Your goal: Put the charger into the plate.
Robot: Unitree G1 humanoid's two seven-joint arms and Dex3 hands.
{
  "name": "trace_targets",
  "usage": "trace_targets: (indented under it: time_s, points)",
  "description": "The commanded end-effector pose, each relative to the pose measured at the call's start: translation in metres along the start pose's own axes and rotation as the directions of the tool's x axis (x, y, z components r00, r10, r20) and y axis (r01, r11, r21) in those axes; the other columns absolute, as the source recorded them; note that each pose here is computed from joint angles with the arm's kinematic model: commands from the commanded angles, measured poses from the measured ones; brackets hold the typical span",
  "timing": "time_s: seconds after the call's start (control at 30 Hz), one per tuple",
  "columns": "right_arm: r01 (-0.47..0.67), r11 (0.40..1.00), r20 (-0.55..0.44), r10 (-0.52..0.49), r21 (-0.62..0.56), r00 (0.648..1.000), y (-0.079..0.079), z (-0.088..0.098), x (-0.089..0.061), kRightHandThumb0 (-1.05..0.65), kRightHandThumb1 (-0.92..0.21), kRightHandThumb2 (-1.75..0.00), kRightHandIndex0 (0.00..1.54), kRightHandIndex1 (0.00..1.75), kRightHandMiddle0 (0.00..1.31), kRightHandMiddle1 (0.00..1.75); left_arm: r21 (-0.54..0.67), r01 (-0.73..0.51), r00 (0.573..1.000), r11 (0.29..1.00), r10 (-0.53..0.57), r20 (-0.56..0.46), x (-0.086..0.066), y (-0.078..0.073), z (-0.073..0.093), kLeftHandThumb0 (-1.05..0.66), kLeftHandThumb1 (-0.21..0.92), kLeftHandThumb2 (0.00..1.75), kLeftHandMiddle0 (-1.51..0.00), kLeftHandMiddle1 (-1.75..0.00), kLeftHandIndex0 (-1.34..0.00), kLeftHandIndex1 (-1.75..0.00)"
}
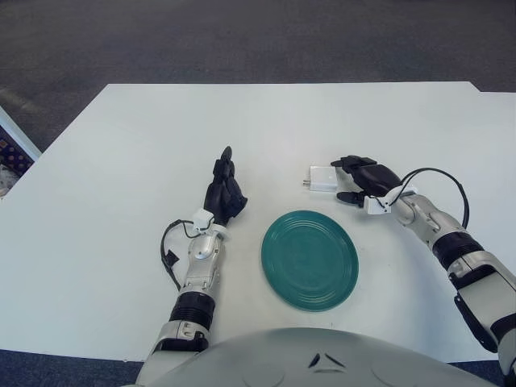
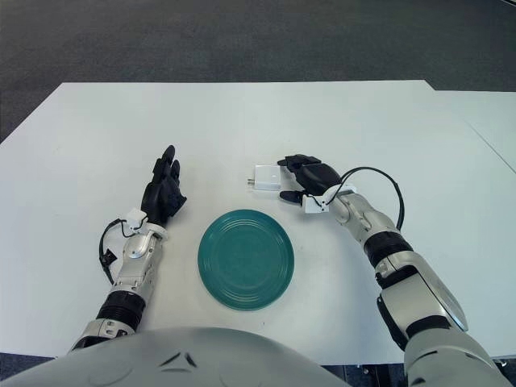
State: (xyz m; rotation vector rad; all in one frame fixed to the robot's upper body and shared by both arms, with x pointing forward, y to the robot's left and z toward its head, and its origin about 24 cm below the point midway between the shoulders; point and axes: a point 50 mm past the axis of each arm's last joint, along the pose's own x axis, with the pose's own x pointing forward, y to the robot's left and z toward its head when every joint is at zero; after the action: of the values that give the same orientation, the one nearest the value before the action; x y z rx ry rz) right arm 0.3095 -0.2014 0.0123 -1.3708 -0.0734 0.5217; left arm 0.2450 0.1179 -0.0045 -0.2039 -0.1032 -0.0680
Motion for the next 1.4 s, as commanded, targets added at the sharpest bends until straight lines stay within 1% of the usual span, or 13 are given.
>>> trace_targets:
  time_s: [0.0, 0.1, 0.3, 0.6, 0.77, 0.9, 0.93, 1.03, 1.07, 1.13, 1.23, 1.33, 1.37]
  points:
    - [-0.159, 0.987, -0.092, 0.159, 0.007, 0.983, 0.031, -0.017, -0.018, -0.83, -0.92, -0.57, 0.35, 0.85, 0.02, 1.37, -0.079, -0.096, 0.980, 0.992, 0.080, -0.182, -0.032, -0.003, -0.034, -0.97, 0.92, 1.02, 0.00, 0.00, 0.00, -0.15]
    - [-0.153, 0.988, -0.099, 0.154, 0.017, 0.983, 0.031, -0.018, -0.018, -0.82, -0.92, -0.56, 0.35, 1.01, 0.04, 1.45, -0.077, -0.101, 0.980, 0.992, 0.085, -0.182, -0.031, -0.003, -0.033, -0.97, 0.92, 1.01, 0.00, 0.00, 0.00, -0.17]
    - [-0.135, 0.990, -0.109, 0.138, 0.039, 0.984, 0.031, -0.018, -0.017, -0.80, -0.92, -0.55, 0.36, 1.15, 0.07, 1.49, -0.051, -0.093, 0.983, 0.994, 0.084, -0.161, -0.034, -0.004, -0.029, -0.97, 0.92, 1.02, 0.00, 0.00, 0.00, -0.19]
    - [-0.103, 0.995, -0.098, 0.103, 0.006, 0.990, 0.030, -0.017, -0.015, -0.82, -0.92, -0.59, 0.34, 1.22, 0.06, 1.42, -0.026, -0.082, 0.987, 0.996, 0.078, -0.143, -0.034, -0.004, -0.026, -0.96, 0.92, 1.02, -0.01, 0.00, 0.00, -0.19]
    - [-0.089, 0.996, -0.091, 0.088, -0.011, 0.992, 0.029, -0.016, -0.014, -0.84, -0.92, -0.60, 0.30, 1.20, 0.03, 1.41, -0.013, -0.083, 0.987, 0.996, 0.080, -0.140, -0.034, -0.004, -0.025, -0.95, 0.92, 1.02, -0.01, 0.00, 0.00, -0.18]
    - [-0.090, 0.996, -0.089, 0.088, -0.022, 0.992, 0.028, -0.015, -0.012, -0.84, -0.92, -0.61, 0.24, 1.15, 0.01, 1.33, -0.009, -0.077, 0.988, 0.997, 0.075, -0.136, -0.034, -0.004, -0.025, -0.95, 0.92, 1.03, -0.01, 0.00, 0.00, -0.19]
    - [-0.092, 0.995, -0.090, 0.089, -0.026, 0.992, 0.028, -0.014, -0.011, -0.84, -0.92, -0.62, 0.22, 1.09, 0.00, 1.21, -0.009, -0.075, 0.988, 0.997, 0.073, -0.135, -0.034, -0.003, -0.025, -0.94, 0.92, 1.03, -0.01, 0.00, 0.00, -0.19]
    - [-0.105, 0.994, -0.100, 0.100, -0.037, 0.990, 0.028, -0.014, -0.009, -0.85, -0.92, -0.64, 0.21, 0.98, 0.00, 1.04, -0.012, -0.066, 0.989, 0.998, 0.064, -0.131, -0.034, -0.003, -0.024, -0.94, 0.92, 1.03, -0.01, 0.00, 0.00, -0.19]
    - [-0.110, 0.993, -0.103, 0.105, -0.040, 0.989, 0.027, -0.014, -0.008, -0.86, -0.92, -0.65, 0.21, 0.85, 0.00, 0.92, -0.015, -0.063, 0.990, 0.998, 0.060, -0.130, -0.034, -0.003, -0.024, -0.94, 0.92, 1.03, -0.01, 0.00, 0.00, -0.19]
    - [-0.125, 0.991, -0.114, 0.120, -0.043, 0.986, 0.027, -0.014, -0.007, -0.88, -0.92, -0.68, 0.22, 0.63, 0.00, 0.77, -0.025, -0.060, 0.990, 0.998, 0.056, -0.133, -0.034, -0.003, -0.024, -0.95, 0.92, 1.04, 0.00, 0.00, 0.00, -0.18]
    - [-0.143, 0.989, -0.127, 0.136, -0.042, 0.983, 0.027, -0.013, -0.005, -0.90, -0.92, -0.70, 0.23, 0.48, 0.00, 0.66, -0.028, -0.059, 0.989, 0.998, 0.054, -0.139, -0.035, -0.002, -0.025, -0.95, 0.92, 1.04, 0.00, 0.00, 0.00, -0.18]
    - [-0.161, 0.986, -0.137, 0.154, -0.043, 0.979, 0.026, -0.013, -0.002, -0.95, -0.92, -0.74, 0.21, 0.22, 0.00, 0.48, -0.019, -0.056, 0.988, 0.998, 0.053, -0.142, -0.035, -0.001, -0.025, -0.95, 0.92, 1.03, 0.00, 0.00, 0.00, -0.17]
    - [-0.166, 0.985, -0.140, 0.159, -0.044, 0.977, 0.025, -0.013, -0.001, -0.95, -0.92, -0.74, 0.21, 0.19, 0.00, 0.46, -0.014, -0.057, 0.988, 0.998, 0.055, -0.143, -0.035, -0.001, -0.025, -0.95, 0.92, 1.03, 0.00, 0.00, 0.00, -0.17]
